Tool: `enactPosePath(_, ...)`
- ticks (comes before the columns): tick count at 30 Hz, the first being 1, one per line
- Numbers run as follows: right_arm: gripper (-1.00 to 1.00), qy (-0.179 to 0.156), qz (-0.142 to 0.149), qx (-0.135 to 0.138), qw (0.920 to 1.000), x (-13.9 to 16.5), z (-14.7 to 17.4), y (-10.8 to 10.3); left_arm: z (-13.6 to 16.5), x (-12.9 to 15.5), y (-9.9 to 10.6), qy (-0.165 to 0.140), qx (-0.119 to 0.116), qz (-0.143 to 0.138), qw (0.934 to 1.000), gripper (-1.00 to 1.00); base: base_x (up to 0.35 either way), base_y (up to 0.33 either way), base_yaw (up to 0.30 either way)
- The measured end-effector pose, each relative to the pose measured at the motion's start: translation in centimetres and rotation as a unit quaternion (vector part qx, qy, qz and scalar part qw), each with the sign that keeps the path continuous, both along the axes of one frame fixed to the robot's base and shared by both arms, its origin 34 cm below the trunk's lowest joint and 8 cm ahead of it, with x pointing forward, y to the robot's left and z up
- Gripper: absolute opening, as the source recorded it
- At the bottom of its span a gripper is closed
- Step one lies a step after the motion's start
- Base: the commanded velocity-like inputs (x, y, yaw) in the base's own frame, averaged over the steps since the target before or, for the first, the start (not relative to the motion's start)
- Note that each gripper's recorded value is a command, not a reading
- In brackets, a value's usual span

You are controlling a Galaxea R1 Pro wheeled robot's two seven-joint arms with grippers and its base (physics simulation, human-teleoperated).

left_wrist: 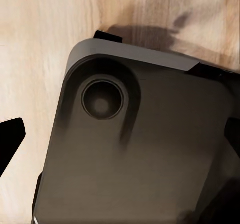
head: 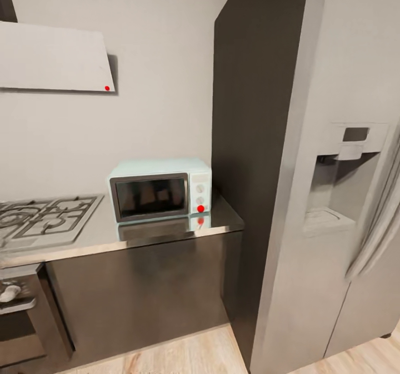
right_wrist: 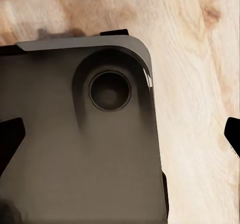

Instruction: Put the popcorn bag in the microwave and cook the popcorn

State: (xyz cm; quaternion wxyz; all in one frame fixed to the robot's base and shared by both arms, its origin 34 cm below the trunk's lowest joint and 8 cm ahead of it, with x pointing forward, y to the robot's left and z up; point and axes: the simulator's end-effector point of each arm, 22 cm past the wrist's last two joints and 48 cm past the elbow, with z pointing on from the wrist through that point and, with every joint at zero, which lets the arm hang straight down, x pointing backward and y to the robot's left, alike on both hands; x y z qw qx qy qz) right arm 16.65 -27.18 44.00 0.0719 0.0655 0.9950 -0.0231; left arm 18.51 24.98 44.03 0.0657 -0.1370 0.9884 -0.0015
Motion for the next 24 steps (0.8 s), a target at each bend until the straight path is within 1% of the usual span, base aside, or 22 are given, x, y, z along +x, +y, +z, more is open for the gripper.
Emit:
enactPosePath(19,1.00,0.000,0.002,0.000,1.0000,0.02,0.00,0.01,0.01,0.06,-0.06,-0.001,0.000,0.001,1.0000,1.00,0.000,0.000,0.280)
enactPosePath(24,1.00,-0.001,0.002,0.000,1.0000,0.03,0.00,0.01,0.00,0.03,-0.09,0.000,-0.002,0.013,0.9999,1.00,0.004,0.000,0.259)
